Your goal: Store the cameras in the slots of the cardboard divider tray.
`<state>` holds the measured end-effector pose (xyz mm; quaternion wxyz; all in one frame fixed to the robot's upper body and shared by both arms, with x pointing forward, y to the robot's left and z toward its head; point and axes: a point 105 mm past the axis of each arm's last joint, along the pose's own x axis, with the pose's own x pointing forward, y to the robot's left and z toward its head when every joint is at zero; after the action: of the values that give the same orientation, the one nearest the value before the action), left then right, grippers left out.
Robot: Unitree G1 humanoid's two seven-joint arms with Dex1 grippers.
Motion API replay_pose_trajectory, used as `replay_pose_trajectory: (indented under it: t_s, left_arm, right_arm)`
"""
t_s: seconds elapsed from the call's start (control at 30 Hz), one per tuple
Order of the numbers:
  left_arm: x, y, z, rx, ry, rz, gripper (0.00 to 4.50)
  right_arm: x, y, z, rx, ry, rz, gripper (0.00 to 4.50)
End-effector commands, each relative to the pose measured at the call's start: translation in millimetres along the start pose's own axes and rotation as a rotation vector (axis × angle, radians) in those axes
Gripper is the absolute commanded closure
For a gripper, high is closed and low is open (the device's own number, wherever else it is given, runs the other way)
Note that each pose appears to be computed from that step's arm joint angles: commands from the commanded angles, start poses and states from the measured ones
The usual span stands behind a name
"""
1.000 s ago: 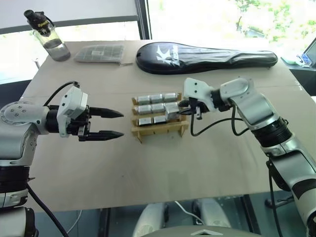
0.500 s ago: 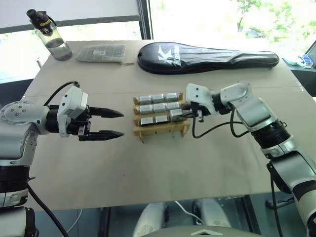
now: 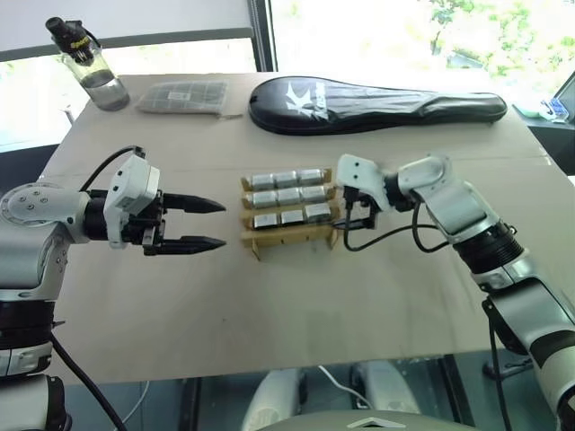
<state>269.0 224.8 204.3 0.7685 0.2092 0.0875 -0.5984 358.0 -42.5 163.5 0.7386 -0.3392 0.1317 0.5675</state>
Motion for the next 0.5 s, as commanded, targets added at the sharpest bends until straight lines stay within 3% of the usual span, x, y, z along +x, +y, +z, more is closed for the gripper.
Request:
replay_pose_trajectory:
  t_s: [0.03,0.23,0.33,0.4,0.5]
  left_arm:
    - [2,-3,7,0.026,-0.015,-0.012,1.34]
    - [16,-27,-8,-0.072,-0.085,-0.024,1.34]
    - [23,-37,-14,-0.11,-0.133,0.017,1.34]
    - [31,-50,-19,-0.16,-0.181,0.048,1.34]
    - [40,-72,-31,-0.251,-0.246,0.122,1.34]
  right_arm:
    - [-24,4,14,0.008,-0.103,0.006,0.04]
    - [-50,22,-29,0.082,-0.097,-0.088,0.04]
    - [-63,31,-43,0.162,-0.169,-0.146,0.04]
    - [-75,42,-66,0.237,-0.146,-0.204,0.04]
    - [-93,66,-87,0.335,-0.219,-0.298,0.04]
